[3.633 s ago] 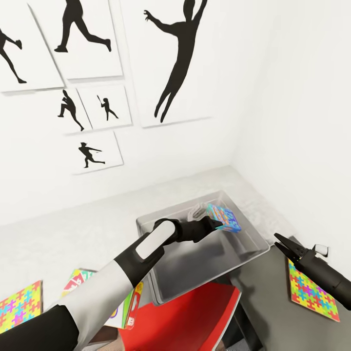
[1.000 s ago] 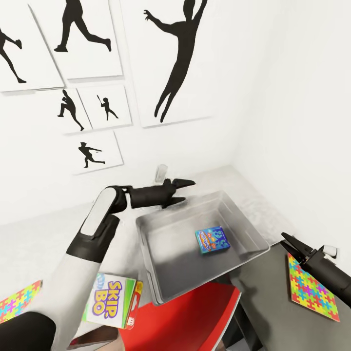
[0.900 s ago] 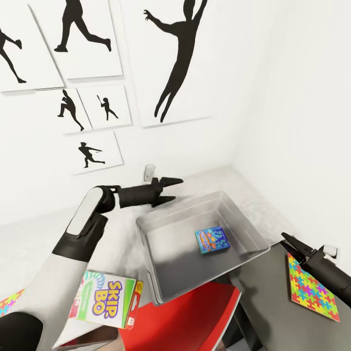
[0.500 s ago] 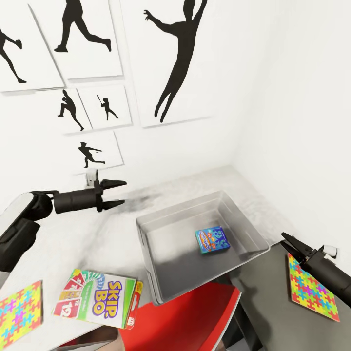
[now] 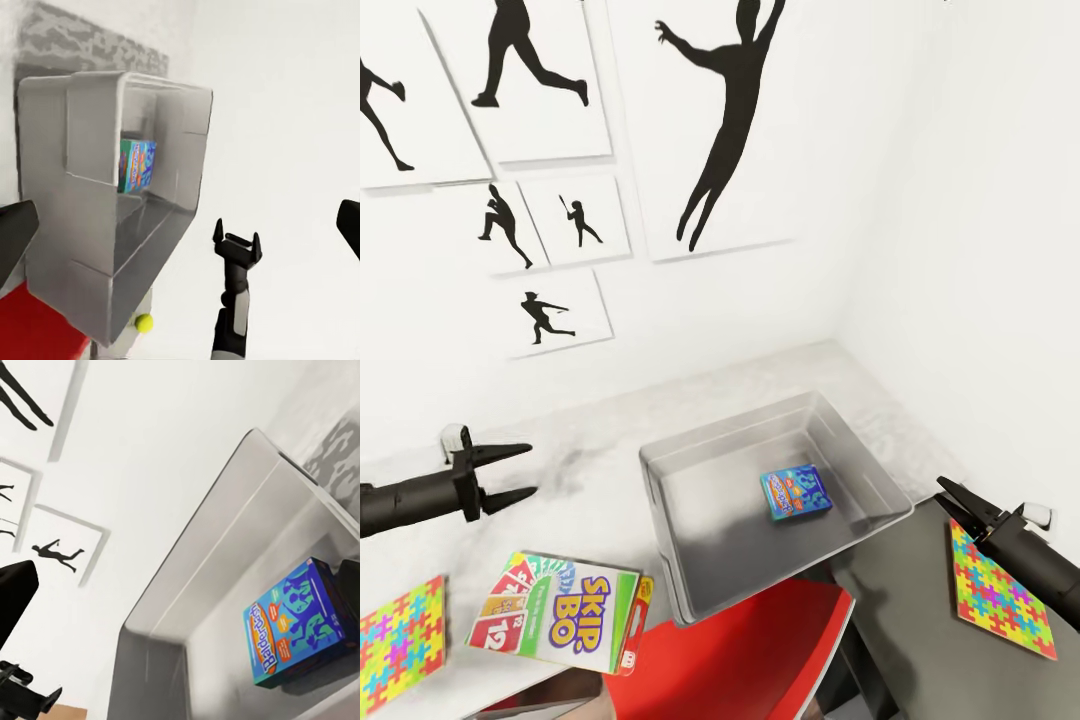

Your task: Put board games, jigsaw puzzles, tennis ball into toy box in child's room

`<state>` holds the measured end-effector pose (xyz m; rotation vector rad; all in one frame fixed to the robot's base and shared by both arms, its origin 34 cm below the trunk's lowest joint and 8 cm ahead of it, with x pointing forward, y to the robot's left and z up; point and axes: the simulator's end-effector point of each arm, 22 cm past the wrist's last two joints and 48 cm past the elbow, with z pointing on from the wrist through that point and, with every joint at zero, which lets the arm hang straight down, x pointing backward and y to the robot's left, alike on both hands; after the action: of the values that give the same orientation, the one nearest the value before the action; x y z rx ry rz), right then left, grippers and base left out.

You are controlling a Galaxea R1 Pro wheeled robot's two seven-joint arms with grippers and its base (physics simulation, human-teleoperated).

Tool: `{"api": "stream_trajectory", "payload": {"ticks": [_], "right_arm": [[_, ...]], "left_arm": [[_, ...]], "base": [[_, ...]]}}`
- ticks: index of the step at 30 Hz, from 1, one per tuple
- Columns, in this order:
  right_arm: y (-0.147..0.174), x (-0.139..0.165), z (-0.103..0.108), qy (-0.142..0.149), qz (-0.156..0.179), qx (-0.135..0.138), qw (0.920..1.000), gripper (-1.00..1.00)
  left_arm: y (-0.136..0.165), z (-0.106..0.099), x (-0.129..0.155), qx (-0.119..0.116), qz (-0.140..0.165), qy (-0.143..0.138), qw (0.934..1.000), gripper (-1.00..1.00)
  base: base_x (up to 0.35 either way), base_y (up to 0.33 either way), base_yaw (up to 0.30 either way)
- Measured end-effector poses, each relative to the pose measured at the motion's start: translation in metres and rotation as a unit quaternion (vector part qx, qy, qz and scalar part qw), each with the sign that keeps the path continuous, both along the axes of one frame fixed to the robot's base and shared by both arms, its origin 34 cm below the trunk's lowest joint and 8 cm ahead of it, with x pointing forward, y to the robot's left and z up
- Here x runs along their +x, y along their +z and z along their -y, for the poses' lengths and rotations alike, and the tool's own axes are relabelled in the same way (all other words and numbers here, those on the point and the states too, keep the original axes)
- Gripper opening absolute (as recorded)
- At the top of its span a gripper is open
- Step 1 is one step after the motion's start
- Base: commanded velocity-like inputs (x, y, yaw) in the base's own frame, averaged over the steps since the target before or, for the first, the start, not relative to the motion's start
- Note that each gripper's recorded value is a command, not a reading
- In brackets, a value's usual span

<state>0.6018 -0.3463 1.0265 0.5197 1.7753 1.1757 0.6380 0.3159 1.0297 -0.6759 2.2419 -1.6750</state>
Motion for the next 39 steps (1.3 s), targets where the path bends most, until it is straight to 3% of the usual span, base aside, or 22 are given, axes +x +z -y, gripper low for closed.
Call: {"api": "stream_trajectory", "payload": {"ticks": [5,9,12,16,23,29,39], "right_arm": [[0.004,0.000,0.000,0.000,0.005,0.001,1.0000,1.00],[0.006,0.000,-0.002,-0.001,0.008,0.004,1.0000,1.00],[0.008,0.000,-0.003,-0.001,0.011,0.005,0.9999,1.00],[0.011,-0.001,-0.003,-0.001,0.013,0.004,0.9999,1.00],[0.015,-0.001,-0.004,0.000,0.018,0.003,0.9998,1.00],[0.020,-0.001,-0.004,0.000,0.023,0.003,0.9997,1.00],[0.027,-0.002,-0.004,0.000,0.030,0.003,0.9995,1.00]], "left_arm": [[-0.033,-0.027,-0.009,0.004,-0.031,0.034,0.9989,1.00],[-0.036,-0.050,-0.008,-0.011,-0.031,0.065,0.9974,1.00],[-0.035,-0.056,-0.008,-0.012,-0.027,0.070,0.9971,1.00],[-0.033,-0.058,-0.009,-0.010,-0.021,0.069,0.9973,1.00],[-0.014,-0.056,-0.006,-0.036,0.005,0.070,0.9969,1.00],[-0.012,-0.055,-0.009,-0.026,0.013,0.061,0.9977,1.00],[0.002,-0.053,-0.009,-0.037,0.031,0.060,0.9970,1.00]], "base": [[0.000,0.000,0.000],[-0.024,0.000,0.000],[-0.116,0.000,0.000],[-0.092,0.000,0.000],[-0.047,0.001,0.000],[-0.197,0.078,0.000],[-0.268,0.111,0.000]]}}
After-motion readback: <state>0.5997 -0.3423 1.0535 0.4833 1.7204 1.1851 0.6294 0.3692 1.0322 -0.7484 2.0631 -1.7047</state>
